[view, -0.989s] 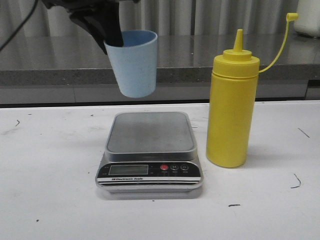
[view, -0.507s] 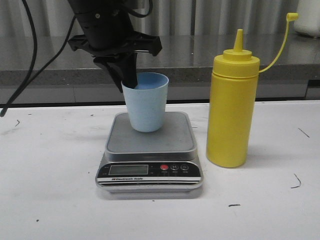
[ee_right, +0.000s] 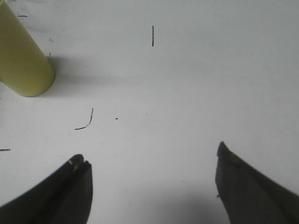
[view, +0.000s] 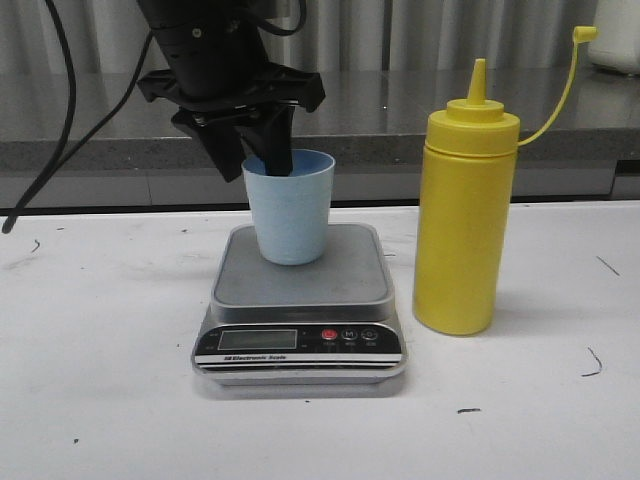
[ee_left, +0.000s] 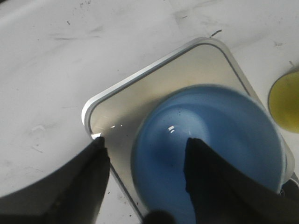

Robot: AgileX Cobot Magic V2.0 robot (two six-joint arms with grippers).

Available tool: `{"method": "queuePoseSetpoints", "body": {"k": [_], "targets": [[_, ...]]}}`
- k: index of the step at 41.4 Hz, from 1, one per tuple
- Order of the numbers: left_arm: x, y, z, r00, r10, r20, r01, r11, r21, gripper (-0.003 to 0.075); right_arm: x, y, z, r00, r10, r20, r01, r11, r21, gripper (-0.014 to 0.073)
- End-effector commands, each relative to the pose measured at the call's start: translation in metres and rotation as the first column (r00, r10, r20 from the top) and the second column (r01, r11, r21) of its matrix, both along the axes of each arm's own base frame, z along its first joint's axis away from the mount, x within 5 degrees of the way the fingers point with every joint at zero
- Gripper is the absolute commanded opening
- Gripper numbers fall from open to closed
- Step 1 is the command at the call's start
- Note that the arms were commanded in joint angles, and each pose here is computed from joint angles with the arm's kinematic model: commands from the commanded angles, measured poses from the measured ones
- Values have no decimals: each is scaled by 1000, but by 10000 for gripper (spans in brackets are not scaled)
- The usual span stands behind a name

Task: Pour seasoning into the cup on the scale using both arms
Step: 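Set the cup on the scale, open the left gripper and withdraw, then move the right gripper toward the yellow squeeze bottle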

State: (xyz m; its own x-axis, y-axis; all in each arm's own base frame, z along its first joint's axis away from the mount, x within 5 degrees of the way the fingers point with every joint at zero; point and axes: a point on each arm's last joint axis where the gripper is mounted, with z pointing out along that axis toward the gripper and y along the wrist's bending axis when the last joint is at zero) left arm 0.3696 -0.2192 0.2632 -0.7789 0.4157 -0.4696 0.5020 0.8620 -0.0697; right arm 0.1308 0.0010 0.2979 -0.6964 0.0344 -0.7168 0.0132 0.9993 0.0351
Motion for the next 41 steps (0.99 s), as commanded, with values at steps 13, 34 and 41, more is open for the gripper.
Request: {"method": "queuePoseSetpoints", "body": {"k": [13, 34, 41], "targets": [[-66, 40, 100, 959, 18, 284, 13, 994, -108, 400, 5, -1, 12, 997, 8, 83, -6, 1000, -20, 566], [-200, 137, 125, 877, 150, 456, -50, 973, -224, 400, 5, -1, 12, 997, 8, 83, -6, 1000, -20, 566], [-250, 162, 124, 833, 182, 522, -37, 960, -276, 400, 5, -1, 12, 997, 8, 83, -6, 1000, -20, 566]]}}
